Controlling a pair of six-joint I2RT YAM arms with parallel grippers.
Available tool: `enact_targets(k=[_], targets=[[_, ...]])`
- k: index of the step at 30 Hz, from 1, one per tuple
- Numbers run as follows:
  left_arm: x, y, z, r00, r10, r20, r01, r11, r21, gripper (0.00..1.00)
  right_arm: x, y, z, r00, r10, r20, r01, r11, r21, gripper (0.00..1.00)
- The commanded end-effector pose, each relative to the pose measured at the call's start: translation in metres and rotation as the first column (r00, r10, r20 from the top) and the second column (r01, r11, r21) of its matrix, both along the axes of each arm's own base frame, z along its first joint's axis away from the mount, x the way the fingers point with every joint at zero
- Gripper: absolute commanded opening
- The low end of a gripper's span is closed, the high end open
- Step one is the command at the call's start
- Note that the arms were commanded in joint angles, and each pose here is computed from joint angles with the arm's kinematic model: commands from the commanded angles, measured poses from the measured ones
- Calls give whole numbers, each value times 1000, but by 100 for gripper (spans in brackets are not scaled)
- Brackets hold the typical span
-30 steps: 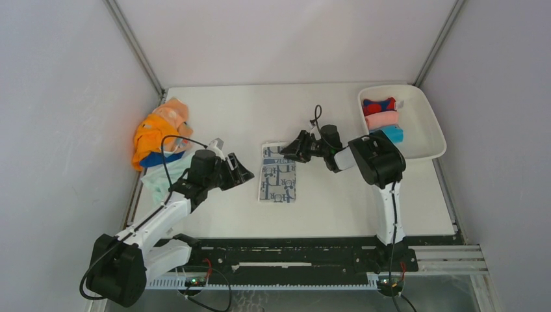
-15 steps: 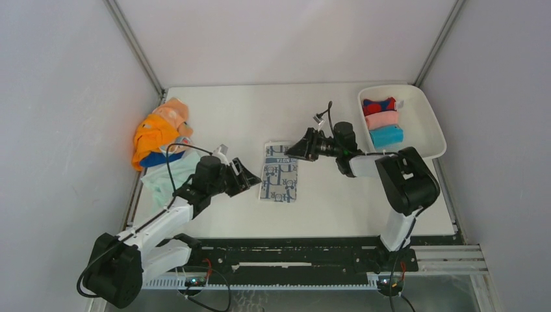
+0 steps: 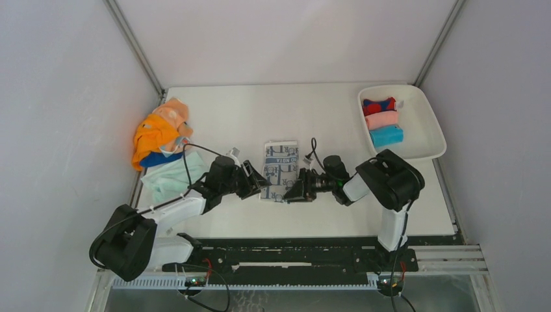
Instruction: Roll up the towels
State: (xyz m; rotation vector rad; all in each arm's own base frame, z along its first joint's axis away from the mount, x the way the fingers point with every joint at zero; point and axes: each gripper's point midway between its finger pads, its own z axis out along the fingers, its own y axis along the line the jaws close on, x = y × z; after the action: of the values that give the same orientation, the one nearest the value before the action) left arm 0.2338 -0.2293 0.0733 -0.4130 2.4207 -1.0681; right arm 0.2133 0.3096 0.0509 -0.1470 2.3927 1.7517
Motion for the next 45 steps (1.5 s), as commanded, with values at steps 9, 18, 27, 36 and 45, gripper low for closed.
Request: enact_targets(k=[9, 18, 27, 36, 45], targets=[[2, -14, 2, 1000, 18, -11, -19, 999, -37, 57, -13, 11, -9, 1000, -16, 24, 16, 1000, 2, 45], [3, -8, -34, 993, 21, -113, -10, 995, 98, 49, -13, -1, 21, 967, 50, 250, -22, 993, -114, 47], [14, 22, -51, 989, 36, -141, 11, 947, 321, 50, -12, -6, 33, 845, 208, 492, -26, 936, -351, 50], [17, 77, 4, 991, 128, 28, -127, 881, 457, 61, 3, 15, 49, 617, 434, 656, 1, 834, -552, 54], [-7, 108, 12, 971, 239, 28, -238, 932, 275, 77, -6, 47, 43, 411, 619, 670, -71, 754, -653, 56]])
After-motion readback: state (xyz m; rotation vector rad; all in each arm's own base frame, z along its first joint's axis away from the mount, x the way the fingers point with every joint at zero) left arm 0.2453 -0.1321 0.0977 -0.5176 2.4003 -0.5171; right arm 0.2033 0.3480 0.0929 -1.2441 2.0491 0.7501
